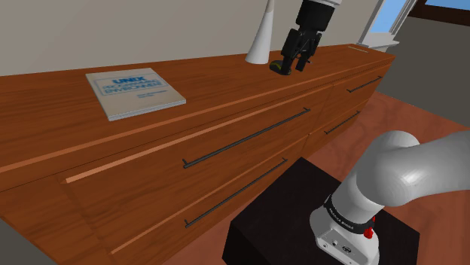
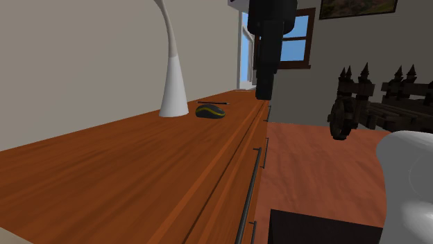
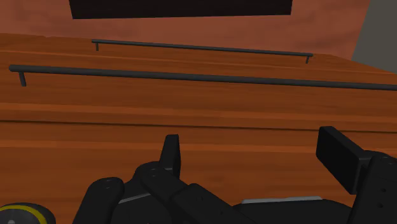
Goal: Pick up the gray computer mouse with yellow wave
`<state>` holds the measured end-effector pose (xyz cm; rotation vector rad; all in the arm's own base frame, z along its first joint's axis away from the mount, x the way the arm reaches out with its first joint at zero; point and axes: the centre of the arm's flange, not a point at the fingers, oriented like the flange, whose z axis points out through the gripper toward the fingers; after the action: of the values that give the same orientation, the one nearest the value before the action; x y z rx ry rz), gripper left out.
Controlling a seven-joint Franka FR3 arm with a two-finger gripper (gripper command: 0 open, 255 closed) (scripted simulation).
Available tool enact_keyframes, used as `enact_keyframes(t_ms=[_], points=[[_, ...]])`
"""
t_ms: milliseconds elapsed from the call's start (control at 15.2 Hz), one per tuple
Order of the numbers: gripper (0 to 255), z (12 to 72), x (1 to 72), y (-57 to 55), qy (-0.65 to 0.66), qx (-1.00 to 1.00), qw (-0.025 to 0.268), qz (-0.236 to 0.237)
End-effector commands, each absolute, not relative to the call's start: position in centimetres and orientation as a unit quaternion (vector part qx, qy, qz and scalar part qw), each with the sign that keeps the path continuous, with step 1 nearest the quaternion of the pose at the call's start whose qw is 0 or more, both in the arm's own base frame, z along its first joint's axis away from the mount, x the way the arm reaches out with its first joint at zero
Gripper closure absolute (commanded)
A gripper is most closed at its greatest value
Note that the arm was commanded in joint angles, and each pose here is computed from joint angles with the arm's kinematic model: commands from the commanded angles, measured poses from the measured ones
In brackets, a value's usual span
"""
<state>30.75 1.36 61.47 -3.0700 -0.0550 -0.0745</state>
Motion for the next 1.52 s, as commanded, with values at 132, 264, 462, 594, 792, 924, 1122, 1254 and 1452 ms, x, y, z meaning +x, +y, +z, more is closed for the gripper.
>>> enact_keyframes(t_ms=[132,264,462,594,792,924,1122,1254,1452], points=[[0,61.0,32.2,-0.6,-0.017,-0.999,0.031,-0.027],[0,60.6,33.7,-2.6,-0.016,-0.999,0.028,-0.03],[0,59.9,35.9,-5.5,-0.015,-0.999,0.022,-0.034],[0,59.6,37.4,-7.5,-0.014,-0.999,0.018,-0.036],[0,59.0,39.6,-10.5,-0.013,-0.999,0.012,-0.04],[0,58.7,41.1,-12.5,-0.013,-0.999,0.009,-0.043],[0,58.2,43.3,-15.4,-0.011,-0.999,0.003,-0.047],[0,58.0,44.8,-17.4,-0.011,-0.999,-0.001,-0.049],[0,57.6,46.8,-20.2,-0.01,-0.999,-0.006,-0.053]])
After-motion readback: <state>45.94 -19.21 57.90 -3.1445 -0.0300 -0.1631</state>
